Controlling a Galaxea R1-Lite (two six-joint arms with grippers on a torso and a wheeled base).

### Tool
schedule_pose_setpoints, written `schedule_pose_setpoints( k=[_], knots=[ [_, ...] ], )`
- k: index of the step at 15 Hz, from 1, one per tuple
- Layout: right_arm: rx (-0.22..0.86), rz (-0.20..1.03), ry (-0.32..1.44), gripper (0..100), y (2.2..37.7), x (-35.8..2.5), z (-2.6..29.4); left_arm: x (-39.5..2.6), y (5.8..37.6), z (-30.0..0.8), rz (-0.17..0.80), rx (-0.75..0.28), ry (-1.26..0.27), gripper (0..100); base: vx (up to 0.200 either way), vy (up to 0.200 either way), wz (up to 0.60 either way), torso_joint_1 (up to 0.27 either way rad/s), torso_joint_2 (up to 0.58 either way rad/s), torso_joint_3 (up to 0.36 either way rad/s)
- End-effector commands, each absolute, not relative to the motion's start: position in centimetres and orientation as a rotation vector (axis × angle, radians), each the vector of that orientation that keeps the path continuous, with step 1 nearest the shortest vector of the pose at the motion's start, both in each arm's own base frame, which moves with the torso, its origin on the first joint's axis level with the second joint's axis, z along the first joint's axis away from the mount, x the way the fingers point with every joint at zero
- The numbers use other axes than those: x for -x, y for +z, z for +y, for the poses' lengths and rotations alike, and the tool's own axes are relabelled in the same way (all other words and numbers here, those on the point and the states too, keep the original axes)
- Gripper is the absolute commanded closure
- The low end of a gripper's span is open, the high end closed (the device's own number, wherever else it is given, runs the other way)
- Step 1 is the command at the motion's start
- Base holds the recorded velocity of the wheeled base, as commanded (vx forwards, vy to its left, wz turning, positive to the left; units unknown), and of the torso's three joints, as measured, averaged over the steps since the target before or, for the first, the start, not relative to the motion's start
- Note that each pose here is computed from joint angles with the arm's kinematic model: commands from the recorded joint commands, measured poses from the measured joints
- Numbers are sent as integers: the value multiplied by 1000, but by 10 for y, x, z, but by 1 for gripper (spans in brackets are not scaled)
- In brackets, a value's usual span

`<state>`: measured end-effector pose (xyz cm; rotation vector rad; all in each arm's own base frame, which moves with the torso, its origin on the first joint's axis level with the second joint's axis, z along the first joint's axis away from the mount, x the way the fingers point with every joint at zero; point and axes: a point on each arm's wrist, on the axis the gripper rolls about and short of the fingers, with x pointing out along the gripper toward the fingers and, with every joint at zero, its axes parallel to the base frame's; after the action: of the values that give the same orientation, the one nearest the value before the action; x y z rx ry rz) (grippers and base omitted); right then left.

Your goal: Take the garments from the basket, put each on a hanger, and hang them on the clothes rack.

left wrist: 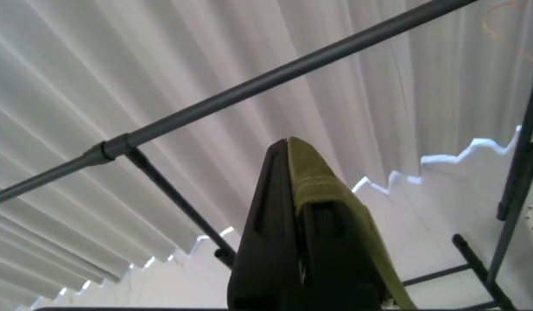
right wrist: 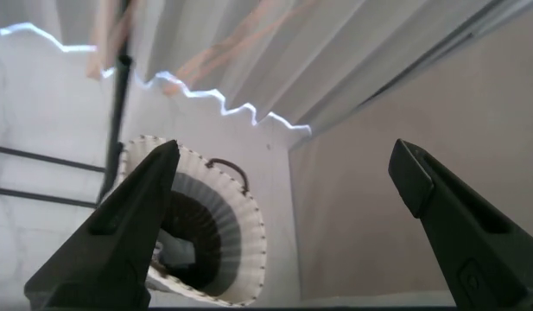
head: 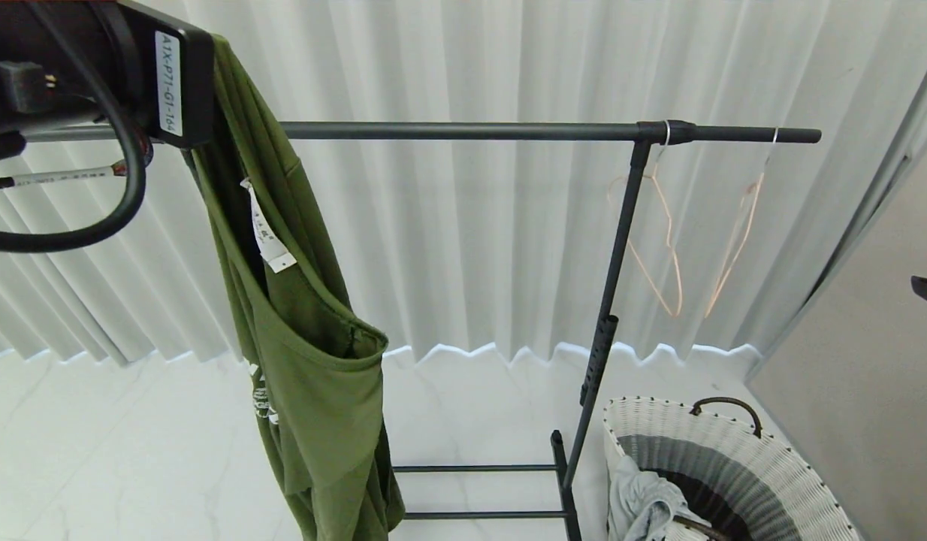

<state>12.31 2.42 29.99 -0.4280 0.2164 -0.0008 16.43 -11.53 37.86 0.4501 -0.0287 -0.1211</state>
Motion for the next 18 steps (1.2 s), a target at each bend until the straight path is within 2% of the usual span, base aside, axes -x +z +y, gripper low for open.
schedule_pose_setpoints(
  k=[1, 2, 8, 18],
  knots=[
    [429, 218, 0, 0, 300, -124, 24, -165, 376, -116, -20, -456, -122, 100, 0, -200, 0, -2, 2, 2],
    [429, 219, -1, 0, 300, -124, 24, -164, 374, -115, -16, -458, -125, 100, 0, -200, 0, 12, -7, 2],
    [432, 221, 4, 0, 299, -124, 25, -160, 373, -112, -17, -460, -125, 100, 0, 0, 0, 0, 0, 0],
    [410, 264, 11, 0, 292, -137, 29, -161, 370, -113, -7, -465, -127, 100, 200, 0, 0, 2, 2, 5]
  ],
)
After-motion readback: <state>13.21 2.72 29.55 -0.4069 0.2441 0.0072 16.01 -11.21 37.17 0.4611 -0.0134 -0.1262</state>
